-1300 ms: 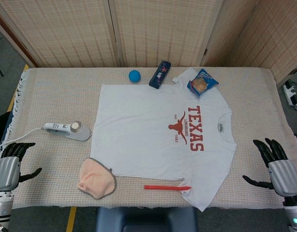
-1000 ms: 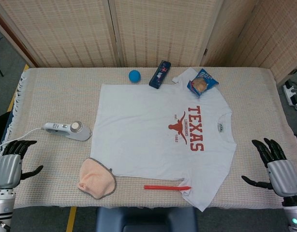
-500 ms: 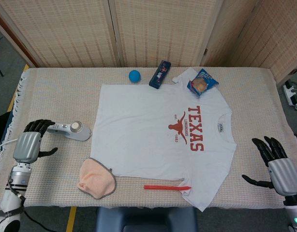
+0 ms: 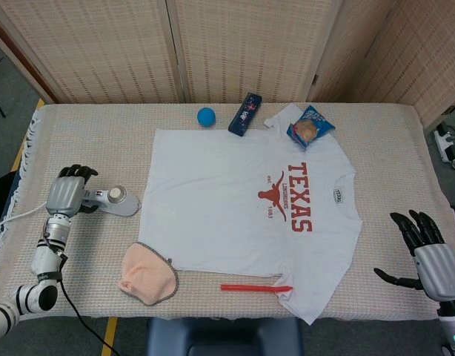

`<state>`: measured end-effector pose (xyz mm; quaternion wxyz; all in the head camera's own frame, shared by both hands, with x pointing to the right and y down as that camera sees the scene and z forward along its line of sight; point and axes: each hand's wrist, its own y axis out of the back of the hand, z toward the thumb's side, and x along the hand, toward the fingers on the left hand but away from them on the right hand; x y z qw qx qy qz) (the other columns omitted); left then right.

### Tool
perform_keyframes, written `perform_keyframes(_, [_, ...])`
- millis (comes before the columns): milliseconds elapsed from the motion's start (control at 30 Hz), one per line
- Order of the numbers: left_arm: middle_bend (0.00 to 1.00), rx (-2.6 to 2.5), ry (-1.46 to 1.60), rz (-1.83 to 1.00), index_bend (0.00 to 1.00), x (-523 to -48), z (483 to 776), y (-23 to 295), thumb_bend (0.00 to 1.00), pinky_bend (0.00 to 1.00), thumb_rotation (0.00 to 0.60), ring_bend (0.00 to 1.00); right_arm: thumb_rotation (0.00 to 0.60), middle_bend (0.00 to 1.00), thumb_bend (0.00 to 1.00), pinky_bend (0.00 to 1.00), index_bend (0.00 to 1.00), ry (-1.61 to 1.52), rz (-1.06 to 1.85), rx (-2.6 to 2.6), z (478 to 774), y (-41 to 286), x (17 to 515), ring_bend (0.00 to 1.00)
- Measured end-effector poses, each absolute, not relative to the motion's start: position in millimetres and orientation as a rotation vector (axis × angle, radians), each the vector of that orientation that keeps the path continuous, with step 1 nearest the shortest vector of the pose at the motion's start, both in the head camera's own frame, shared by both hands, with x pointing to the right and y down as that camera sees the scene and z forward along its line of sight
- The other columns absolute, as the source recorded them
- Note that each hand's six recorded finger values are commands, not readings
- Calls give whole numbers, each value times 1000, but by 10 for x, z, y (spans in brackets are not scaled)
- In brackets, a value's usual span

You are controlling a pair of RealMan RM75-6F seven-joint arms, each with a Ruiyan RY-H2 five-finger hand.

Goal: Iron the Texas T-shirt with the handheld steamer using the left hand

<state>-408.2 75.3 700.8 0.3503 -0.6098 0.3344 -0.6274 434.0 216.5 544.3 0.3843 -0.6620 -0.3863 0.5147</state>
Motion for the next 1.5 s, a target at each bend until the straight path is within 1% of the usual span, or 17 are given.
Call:
perform_keyframes(200, [384, -1583, 831, -1698, 437, -4108, 7245, 714, 165, 220, 600, 255, 398, 112, 55, 45, 0, -983, 1329, -1690, 5477, 2174, 4344, 8])
perform_keyframes(300, [472, -1582, 835, -1710, 494, -4116, 7316, 707, 191, 257, 600, 325, 397, 112, 56, 46, 0, -978, 1336, -1696, 5502, 2176, 4336, 8])
perform_keyframes(367, [580, -1582, 845, -1712, 555, -4125, 7347, 700, 213, 321, 600, 420, 396, 112, 56, 46, 0, -972, 1342, -1704, 5528, 2182, 4328, 8])
perform_keyframes(433, [652, -1586, 857, -1713, 615, -4135, 7386, 694, 230, 376, 600, 487, 400, 110, 55, 46, 0, -960, 1351, -1717, 5565, 2194, 4314, 8])
perform_keyframes(500, [708, -1593, 868, -1710, 661, -4139, 7421, 690, 249, 434, 600, 547, 400, 110, 55, 46, 0, -945, 1359, -1732, 5605, 2211, 4295, 8])
perform_keyframes(567, [761, -1600, 882, -1705, 701, -4144, 7444, 687, 273, 513, 600, 613, 401, 110, 55, 45, 0, -926, 1369, -1753, 5662, 2236, 4264, 8])
perform_keyframes(667, [820, -1629, 911, -1690, 751, -4123, 7487, 697, 294, 598, 600, 676, 402, 109, 56, 46, 0, -893, 1385, -1790, 5758, 2279, 4214, 8])
perform_keyframes(833, [893, -1681, 937, -1655, 817, -4067, 7573, 733, 321, 650, 600, 748, 398, 105, 56, 46, 0, -803, 1414, -1863, 5959, 2365, 4097, 8])
perform_keyframes(900, [928, -1700, 947, -1638, 851, -4037, 7605, 747, 329, 668, 600, 781, 395, 95, 72, 46, 0, -765, 1420, -1891, 6034, 2387, 4043, 8])
perform_keyframes(967, [961, -1716, 962, -1622, 882, -4012, 7624, 757, 338, 678, 600, 811, 396, 87, 121, 46, 0, -724, 1423, -1923, 6118, 2403, 3975, 5])
perform_keyframes(1067, [993, -1743, 1001, -1588, 915, -3975, 7636, 763, 343, 683, 600, 841, 400, 69, 248, 46, 0, -661, 1428, -1973, 6241, 2431, 3870, 0])
perform_keyframes(1200, [1000, -1772, 1063, -1510, 938, -3920, 7584, 738, 344, 685, 600, 868, 412, 50, 385, 34, 0, -544, 1433, -2047, 6427, 2499, 3708, 0])
perform_keyframes(1267, [1000, -1781, 1084, -1468, 939, -3887, 7537, 718, 343, 685, 600, 871, 422, 46, 430, 11, 0, -476, 1428, -2086, 6534, 2532, 3603, 0])
perform_keyframes(1333, [1000, -1792, 1100, -1414, 938, -3832, 7471, 698, 343, 685, 600, 870, 424, 44, 448, 1, 0, -427, 1408, -2117, 6632, 2537, 3488, 0])
perform_keyframes(1500, [1000, -1840, 1124, -1275, 932, -3574, 7306, 708, 341, 685, 600, 865, 425, 40, 465, 0, 0, -365, 1383, -2143, 6787, 2529, 3383, 0])
